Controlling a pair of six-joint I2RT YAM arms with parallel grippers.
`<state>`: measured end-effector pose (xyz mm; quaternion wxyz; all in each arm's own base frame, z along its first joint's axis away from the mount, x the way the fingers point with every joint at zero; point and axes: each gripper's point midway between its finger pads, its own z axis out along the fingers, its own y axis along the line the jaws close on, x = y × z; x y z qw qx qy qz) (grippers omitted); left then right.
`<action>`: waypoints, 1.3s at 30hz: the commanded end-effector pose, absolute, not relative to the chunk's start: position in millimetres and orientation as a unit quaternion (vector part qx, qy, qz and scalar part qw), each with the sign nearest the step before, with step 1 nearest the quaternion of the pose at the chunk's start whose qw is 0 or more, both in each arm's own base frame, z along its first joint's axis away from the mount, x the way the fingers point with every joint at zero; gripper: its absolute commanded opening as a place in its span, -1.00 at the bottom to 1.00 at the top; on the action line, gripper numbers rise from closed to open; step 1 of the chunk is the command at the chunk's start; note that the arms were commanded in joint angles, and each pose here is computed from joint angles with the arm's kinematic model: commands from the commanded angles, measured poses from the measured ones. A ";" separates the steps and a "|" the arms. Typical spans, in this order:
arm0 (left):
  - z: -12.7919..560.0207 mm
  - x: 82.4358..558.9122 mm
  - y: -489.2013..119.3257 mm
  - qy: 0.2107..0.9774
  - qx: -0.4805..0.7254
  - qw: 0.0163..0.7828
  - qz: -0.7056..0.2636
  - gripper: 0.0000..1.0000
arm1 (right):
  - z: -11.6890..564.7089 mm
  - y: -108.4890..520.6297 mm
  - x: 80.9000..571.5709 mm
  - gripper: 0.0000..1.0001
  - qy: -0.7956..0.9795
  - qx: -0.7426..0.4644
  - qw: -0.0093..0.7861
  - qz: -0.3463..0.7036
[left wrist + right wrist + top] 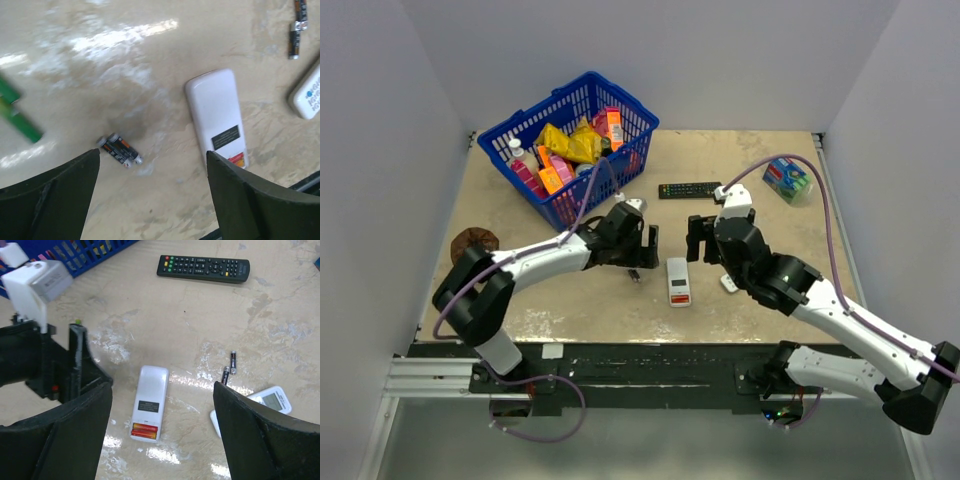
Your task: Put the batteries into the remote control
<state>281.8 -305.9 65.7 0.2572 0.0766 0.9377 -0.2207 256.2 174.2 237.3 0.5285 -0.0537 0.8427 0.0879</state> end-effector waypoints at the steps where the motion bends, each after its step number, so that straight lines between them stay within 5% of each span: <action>1: 76.0 248.9 -229.3 0.963 0.058 0.245 -0.096 0.85 | 260.6 176.9 261.6 0.69 0.819 -0.043 0.561 0.112; 14: 47.4 143.7 -128.8 0.986 -0.065 0.152 -0.008 0.86 | 250.4 196.6 260.8 0.69 0.818 -0.077 0.551 0.143; 25: 24.3 92.8 -109.8 0.991 -0.117 0.067 0.005 0.82 | 250.4 201.6 258.7 0.69 0.815 -0.086 0.550 0.157; 33: 55.6 173.8 -115.8 0.962 -0.161 0.222 -0.004 0.70 | 244.5 203.5 256.2 0.68 0.814 -0.089 0.548 0.167; 39: 27.9 210.6 -129.4 0.952 -0.192 0.225 -0.081 0.63 | 248.3 200.5 254.5 0.68 0.812 -0.090 0.552 0.167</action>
